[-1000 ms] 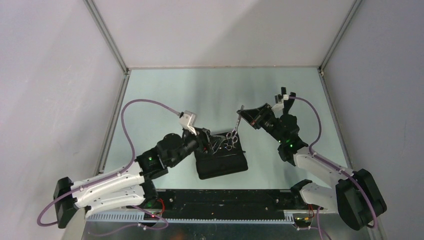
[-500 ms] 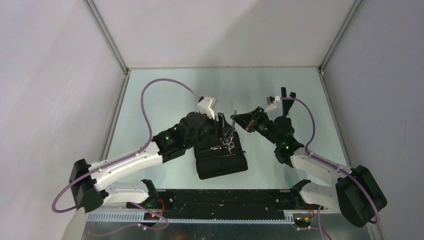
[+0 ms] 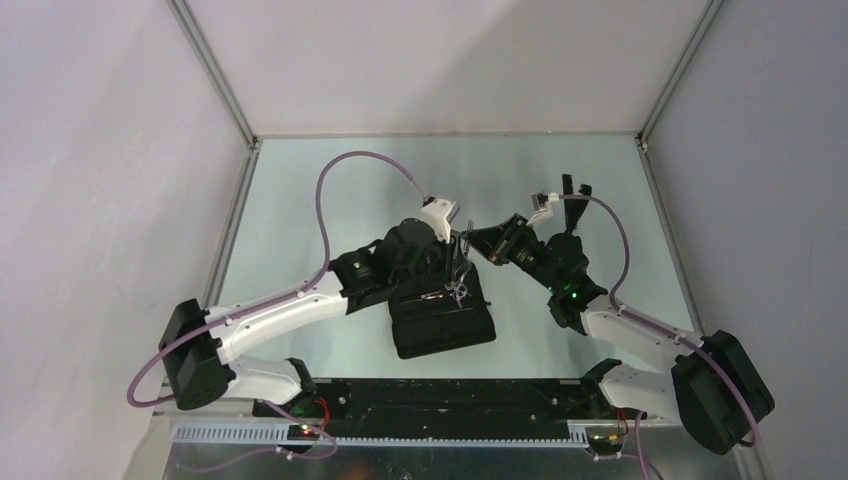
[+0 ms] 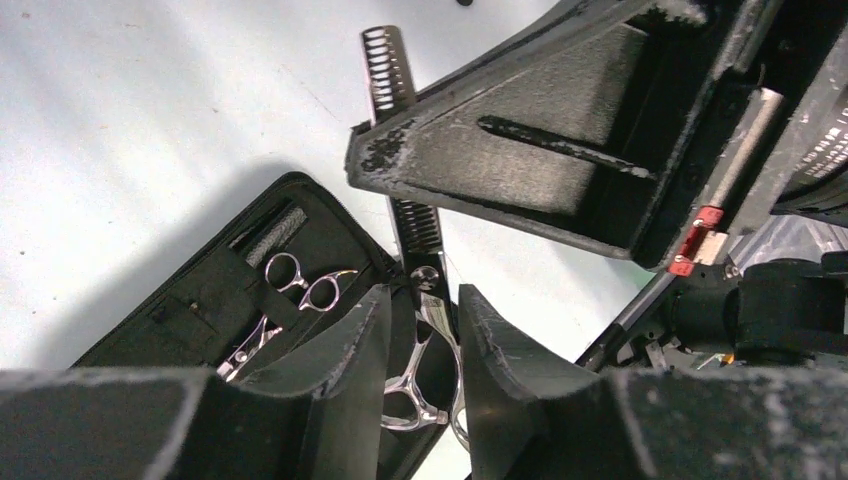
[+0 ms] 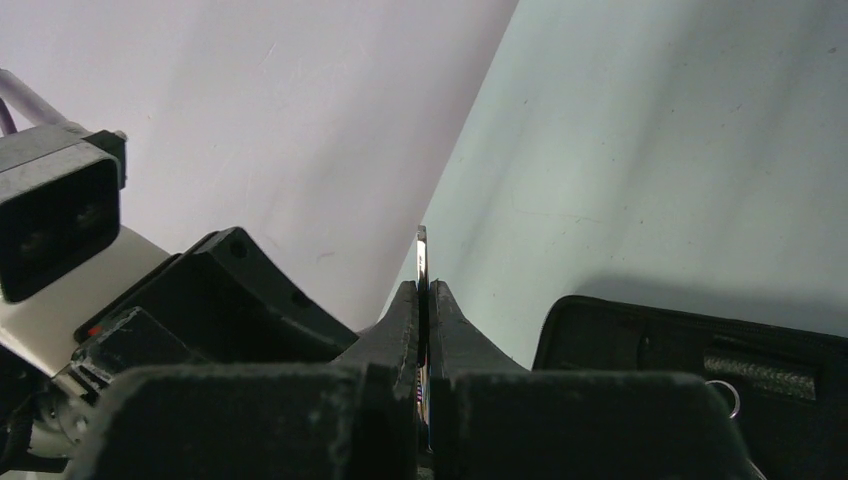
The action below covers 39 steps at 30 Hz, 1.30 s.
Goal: Sort the hair-cutting tools
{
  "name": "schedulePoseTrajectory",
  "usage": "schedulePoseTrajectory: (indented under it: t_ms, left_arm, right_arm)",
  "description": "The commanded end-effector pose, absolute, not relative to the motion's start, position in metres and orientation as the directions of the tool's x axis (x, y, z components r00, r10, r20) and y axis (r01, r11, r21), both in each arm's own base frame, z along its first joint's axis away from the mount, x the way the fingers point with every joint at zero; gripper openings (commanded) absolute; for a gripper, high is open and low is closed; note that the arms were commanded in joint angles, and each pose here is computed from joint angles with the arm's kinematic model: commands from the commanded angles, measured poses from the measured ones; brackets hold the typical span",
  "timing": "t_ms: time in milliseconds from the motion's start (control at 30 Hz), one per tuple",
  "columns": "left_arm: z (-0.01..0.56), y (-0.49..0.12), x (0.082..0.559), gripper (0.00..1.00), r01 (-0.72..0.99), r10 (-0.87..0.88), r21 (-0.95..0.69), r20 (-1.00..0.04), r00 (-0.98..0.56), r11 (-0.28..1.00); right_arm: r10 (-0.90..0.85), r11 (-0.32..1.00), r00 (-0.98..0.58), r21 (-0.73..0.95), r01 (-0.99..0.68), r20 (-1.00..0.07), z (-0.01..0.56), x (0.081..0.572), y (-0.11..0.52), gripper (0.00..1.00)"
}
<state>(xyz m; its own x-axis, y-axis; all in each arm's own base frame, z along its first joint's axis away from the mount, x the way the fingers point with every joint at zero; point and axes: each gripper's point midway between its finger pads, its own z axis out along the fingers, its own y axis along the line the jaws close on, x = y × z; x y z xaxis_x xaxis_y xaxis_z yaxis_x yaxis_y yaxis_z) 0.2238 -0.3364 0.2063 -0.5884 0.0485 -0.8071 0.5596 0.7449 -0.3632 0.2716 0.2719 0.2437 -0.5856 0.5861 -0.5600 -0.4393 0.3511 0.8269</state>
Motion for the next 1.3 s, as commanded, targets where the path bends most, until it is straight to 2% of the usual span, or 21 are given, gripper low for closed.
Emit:
schedulePoseTrajectory:
  t_ms: [0, 200, 267, 333, 367, 467, 600, 633, 667, 767, 933, 1267]
  left_arm:
    - [0.220, -0.339, 0.229, 0.30, 0.597, 0.072, -0.326, -0.836, -0.544, 0.733]
    - [0.216, -0.329, 0.232, 0.01, 0.579, 0.071, -0.304, -0.842, -0.534, 0.757]
    - [0.215, -0.325, 0.233, 0.00, 0.571, 0.064, -0.306, -0.841, -0.536, 0.762]
    - [0.212, -0.317, 0.235, 0.00, 0.560, 0.066, -0.298, -0.840, -0.538, 0.773]
    - [0.210, -0.312, 0.237, 0.00, 0.554, 0.071, -0.287, -0.842, -0.535, 0.782]
    - [0.200, -0.295, 0.239, 0.00, 0.526, 0.094, -0.252, -0.833, -0.546, 0.812]
    - [0.186, -0.265, 0.244, 0.00, 0.469, 0.109, -0.205, -0.823, -0.558, 0.859]
    - [0.183, -0.257, 0.246, 0.00, 0.453, 0.106, -0.199, -0.819, -0.564, 0.869]
    - [0.179, -0.249, 0.246, 0.00, 0.440, 0.113, -0.187, -0.813, -0.572, 0.878]
    - [0.174, -0.226, 0.248, 0.00, 0.395, 0.108, -0.164, -0.807, -0.581, 0.904]
    - [0.166, -0.191, 0.242, 0.00, 0.338, 0.093, -0.141, -0.803, -0.589, 0.931]
    - [0.147, -0.152, 0.226, 0.00, 0.295, 0.123, -0.080, -0.783, -0.610, 0.952]
  right_arm:
    - [0.591, 0.330, -0.545, 0.795, -0.509, -0.595, 0.262, 0.269, 0.274, 0.00]
    - [0.565, 0.328, -0.557, 0.785, -0.525, -0.608, 0.261, 0.265, 0.278, 0.00]
    - [0.556, 0.339, -0.557, 0.780, -0.527, -0.618, 0.260, 0.265, 0.277, 0.04]
    - [0.549, 0.356, -0.556, 0.777, -0.519, -0.624, 0.257, 0.265, 0.274, 0.16]
    - [0.542, 0.363, -0.551, 0.769, -0.527, -0.634, 0.259, 0.265, 0.272, 0.27]
    - [0.464, 0.472, -0.572, 0.735, -0.486, -0.676, 0.241, 0.268, 0.264, 0.47]
    - [0.322, 0.603, -0.639, 0.671, -0.430, -0.699, 0.216, 0.261, 0.254, 0.62]
    - [0.266, 0.645, -0.697, 0.660, -0.385, -0.667, 0.195, 0.252, 0.250, 0.63]
    - [0.223, 0.663, -0.700, 0.632, -0.402, -0.679, 0.195, 0.250, 0.249, 0.65]
    - [0.082, 0.747, -0.791, 0.563, -0.354, -0.606, 0.157, 0.224, 0.236, 0.67]
    - [-0.068, 0.831, -0.858, 0.447, -0.331, -0.509, 0.115, 0.192, 0.216, 0.67]
    - [-0.227, 0.874, -0.911, 0.341, -0.346, -0.344, 0.066, 0.166, 0.215, 0.61]
